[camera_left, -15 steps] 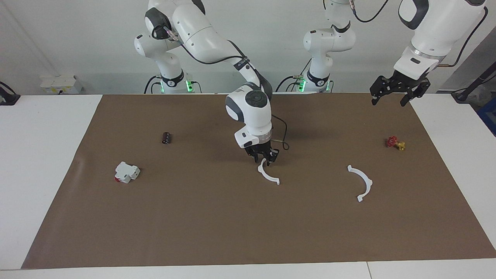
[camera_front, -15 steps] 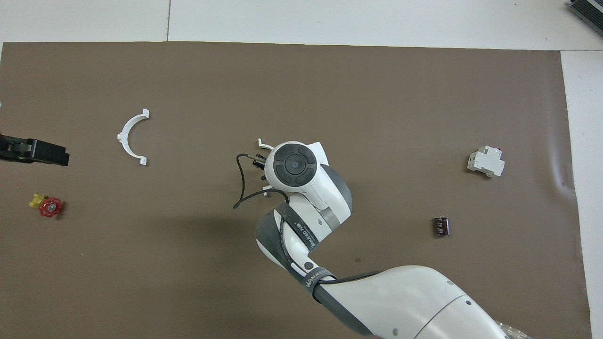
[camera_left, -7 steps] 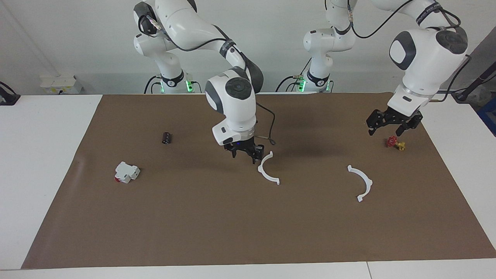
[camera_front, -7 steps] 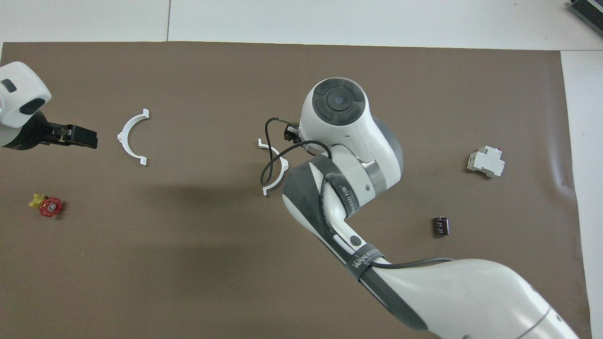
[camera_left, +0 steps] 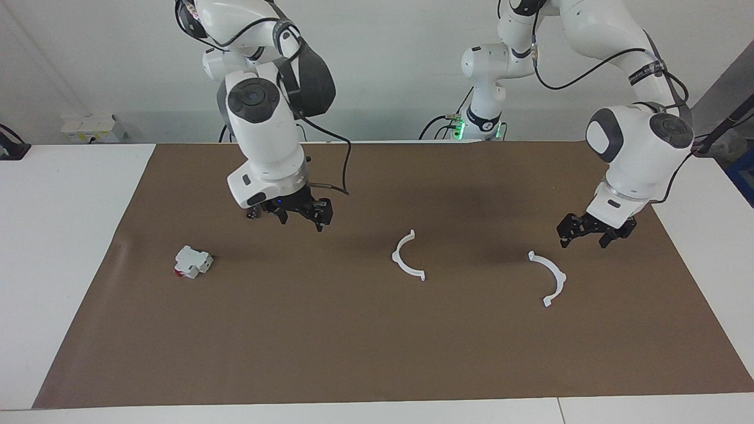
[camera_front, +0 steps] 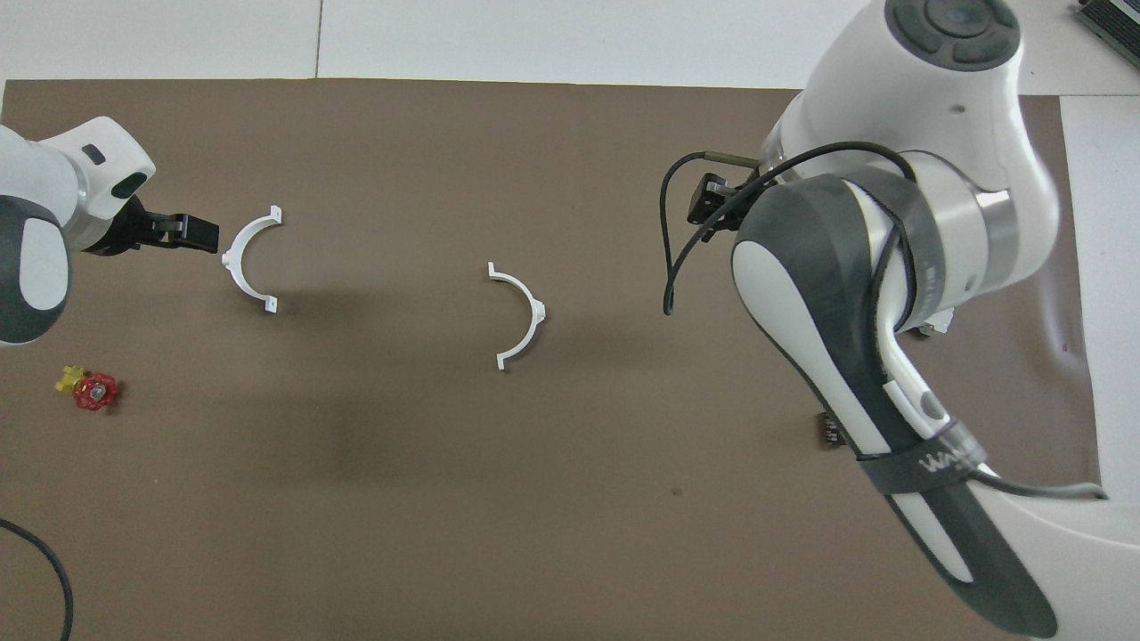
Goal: Assemble drain pipe with both arms
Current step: 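Withdraw the right gripper while the left gripper grasps the other half-ring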
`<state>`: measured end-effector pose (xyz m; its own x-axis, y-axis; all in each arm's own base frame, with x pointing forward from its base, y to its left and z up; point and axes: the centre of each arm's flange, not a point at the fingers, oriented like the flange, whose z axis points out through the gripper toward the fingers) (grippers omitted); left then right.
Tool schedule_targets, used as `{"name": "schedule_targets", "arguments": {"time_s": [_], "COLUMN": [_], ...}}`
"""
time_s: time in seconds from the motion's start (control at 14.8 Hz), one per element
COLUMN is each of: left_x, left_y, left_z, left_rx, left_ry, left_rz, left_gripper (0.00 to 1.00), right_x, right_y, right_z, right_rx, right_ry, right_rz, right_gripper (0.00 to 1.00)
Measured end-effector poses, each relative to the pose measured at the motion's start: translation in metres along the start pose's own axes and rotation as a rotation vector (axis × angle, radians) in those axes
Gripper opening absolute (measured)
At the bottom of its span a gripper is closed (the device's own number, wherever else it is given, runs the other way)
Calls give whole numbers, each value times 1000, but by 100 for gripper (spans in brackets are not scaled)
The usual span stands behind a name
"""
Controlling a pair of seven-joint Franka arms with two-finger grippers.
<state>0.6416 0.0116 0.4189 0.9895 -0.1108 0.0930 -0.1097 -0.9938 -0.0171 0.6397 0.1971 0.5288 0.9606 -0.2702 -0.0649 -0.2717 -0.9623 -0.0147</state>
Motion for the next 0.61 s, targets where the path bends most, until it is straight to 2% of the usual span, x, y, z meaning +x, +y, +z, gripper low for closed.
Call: {"name": "schedule_targets", "arguments": {"time_s": [0.14,0.34,0.47,0.61], "left_x": [7,13,14,13], "left_y": [0,0,-1,-2], "left_z": [28,69,87,99], "left_rx": [0,0,-1,-2], "left_ry": [10,11,1,-6], "left_rz": [1,2,1,-1], "left_gripper": [100,98,82,78], "right_x": [4,0,-3,-8], "right_y": [23,57,80,103], "right_z": [-24,-49,-63,-74], "right_rx": [8,-5,-14,-17], "right_ry": [14,-6,-23,-34], "right_rz": [0,-30,-66,-113], "right_gripper": [88,91,92,94]}}
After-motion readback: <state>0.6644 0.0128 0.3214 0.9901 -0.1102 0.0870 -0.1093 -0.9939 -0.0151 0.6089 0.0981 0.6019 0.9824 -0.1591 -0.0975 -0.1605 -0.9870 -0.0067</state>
